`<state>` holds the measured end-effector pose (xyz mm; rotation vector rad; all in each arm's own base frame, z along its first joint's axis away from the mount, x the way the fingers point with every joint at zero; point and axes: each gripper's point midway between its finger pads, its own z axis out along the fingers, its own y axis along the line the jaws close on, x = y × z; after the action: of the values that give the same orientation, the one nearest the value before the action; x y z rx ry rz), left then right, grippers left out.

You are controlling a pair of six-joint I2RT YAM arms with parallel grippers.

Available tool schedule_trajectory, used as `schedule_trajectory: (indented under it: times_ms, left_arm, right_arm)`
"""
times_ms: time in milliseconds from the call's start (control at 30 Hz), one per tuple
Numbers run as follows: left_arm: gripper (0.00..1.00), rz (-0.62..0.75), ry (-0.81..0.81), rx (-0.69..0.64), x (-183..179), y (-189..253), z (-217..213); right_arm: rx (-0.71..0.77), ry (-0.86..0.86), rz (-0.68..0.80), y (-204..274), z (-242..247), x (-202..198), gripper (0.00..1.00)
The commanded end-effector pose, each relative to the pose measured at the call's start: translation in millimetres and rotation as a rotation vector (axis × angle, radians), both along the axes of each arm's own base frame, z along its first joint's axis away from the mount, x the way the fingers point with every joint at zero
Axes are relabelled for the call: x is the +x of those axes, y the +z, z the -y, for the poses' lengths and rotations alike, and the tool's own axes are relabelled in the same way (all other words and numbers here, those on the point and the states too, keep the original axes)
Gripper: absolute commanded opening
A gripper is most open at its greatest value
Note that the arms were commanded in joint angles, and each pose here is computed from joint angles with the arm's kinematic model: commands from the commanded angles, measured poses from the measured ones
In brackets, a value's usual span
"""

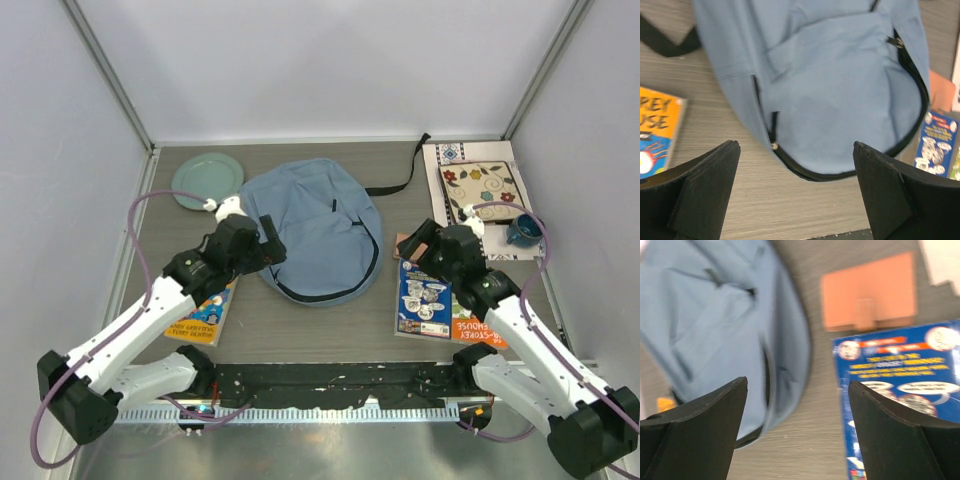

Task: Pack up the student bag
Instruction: Pick up the book from the center of the board.

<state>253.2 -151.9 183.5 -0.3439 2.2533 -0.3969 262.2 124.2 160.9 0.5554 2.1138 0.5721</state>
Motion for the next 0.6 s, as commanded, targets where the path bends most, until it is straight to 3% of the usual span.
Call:
schedule_trajectory:
  times_ms: [0,133,200,433,567]
  left_arm:
    - [1.00,0.060,-0.064,0.001,7.5,33.9,33.2]
    - [1.00,-0.003,0.105,0.166,0.2,10.6,-13.6]
    - [1.00,-0.019,0.228,0.209,-2.9,5.1,-49.7]
    - [1.00,-0.008,0.513,0.090,-3.8,-12.3,-147.9]
    - [1.00,-0.116,0.571,0.046,2.3,-36.4,-179.6]
  right_arm:
    - [-0.053,0.081,-0.086,-17.2,9.6,-13.8,0.87]
    - [0.157,0.296,0.100,26.7,-38.5,-18.2,0.87]
    - [0.201,0.352,0.083,28.8,-54.2,-22.4,0.87]
    - [0.203,0.564,0.028,16.7,-140.6,-41.3,0.87]
    - [0.192,0.692,-0.005,8.9,-185.3,-59.2,0.87]
